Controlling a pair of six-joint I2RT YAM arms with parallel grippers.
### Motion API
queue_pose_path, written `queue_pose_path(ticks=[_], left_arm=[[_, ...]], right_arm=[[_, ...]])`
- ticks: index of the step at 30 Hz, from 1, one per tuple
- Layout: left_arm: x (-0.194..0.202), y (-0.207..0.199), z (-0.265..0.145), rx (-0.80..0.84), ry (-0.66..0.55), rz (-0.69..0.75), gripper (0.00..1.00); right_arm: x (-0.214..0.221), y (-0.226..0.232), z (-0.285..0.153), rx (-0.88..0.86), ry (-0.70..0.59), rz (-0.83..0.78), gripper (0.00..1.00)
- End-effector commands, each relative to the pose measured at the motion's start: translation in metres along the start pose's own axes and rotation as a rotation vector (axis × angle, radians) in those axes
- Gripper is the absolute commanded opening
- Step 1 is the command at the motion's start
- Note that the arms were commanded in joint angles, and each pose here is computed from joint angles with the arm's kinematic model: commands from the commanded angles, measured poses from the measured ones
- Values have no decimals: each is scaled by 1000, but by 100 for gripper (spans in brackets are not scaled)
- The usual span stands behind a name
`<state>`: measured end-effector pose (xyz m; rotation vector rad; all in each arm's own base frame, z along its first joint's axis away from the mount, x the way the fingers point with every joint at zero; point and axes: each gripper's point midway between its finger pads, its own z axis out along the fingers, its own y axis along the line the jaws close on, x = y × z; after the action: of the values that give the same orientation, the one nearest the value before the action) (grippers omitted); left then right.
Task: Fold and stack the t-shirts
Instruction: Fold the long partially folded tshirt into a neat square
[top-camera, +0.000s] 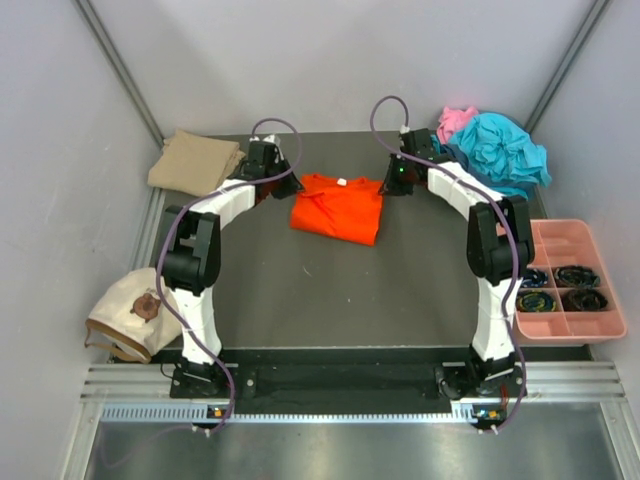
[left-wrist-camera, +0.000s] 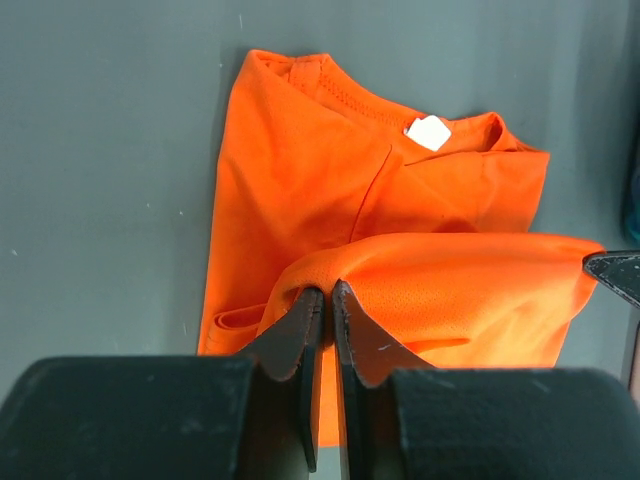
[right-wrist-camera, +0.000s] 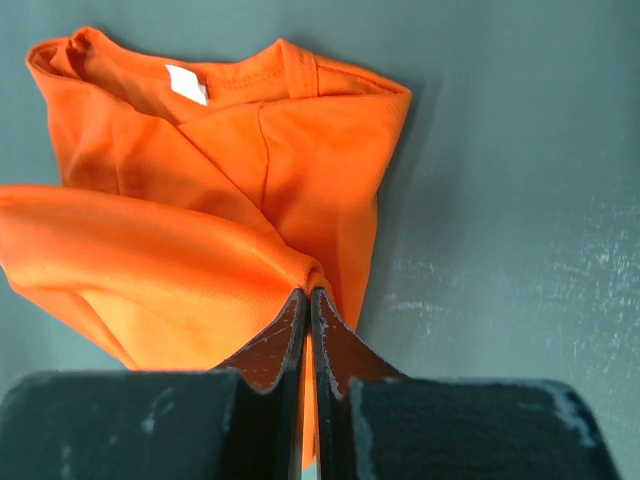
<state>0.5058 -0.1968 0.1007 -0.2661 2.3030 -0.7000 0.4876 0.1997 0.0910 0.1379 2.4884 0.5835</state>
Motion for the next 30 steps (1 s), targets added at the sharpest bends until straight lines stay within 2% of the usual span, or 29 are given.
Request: queue_pose_path(ticks=[1, 11, 23, 28, 30], left_arm=[[-36, -15, -2, 64, -87, 22, 12], [-50, -22, 7, 111, -95, 11, 14], [-69, -39, 33, 224, -112, -21, 15], [-83, -38, 45, 244, -135, -30, 20], [-89, -38, 52, 262, -145, -40, 27]], right_arm=[[-35, 7, -6, -33, -74, -4, 0], [-57, 1, -15, -33, -122, 12, 0], [-71, -1, -5, -54, -162, 22, 0], [-81, -7, 2, -55, -179, 41, 0], [-85, -11, 8, -55, -184, 53, 0]])
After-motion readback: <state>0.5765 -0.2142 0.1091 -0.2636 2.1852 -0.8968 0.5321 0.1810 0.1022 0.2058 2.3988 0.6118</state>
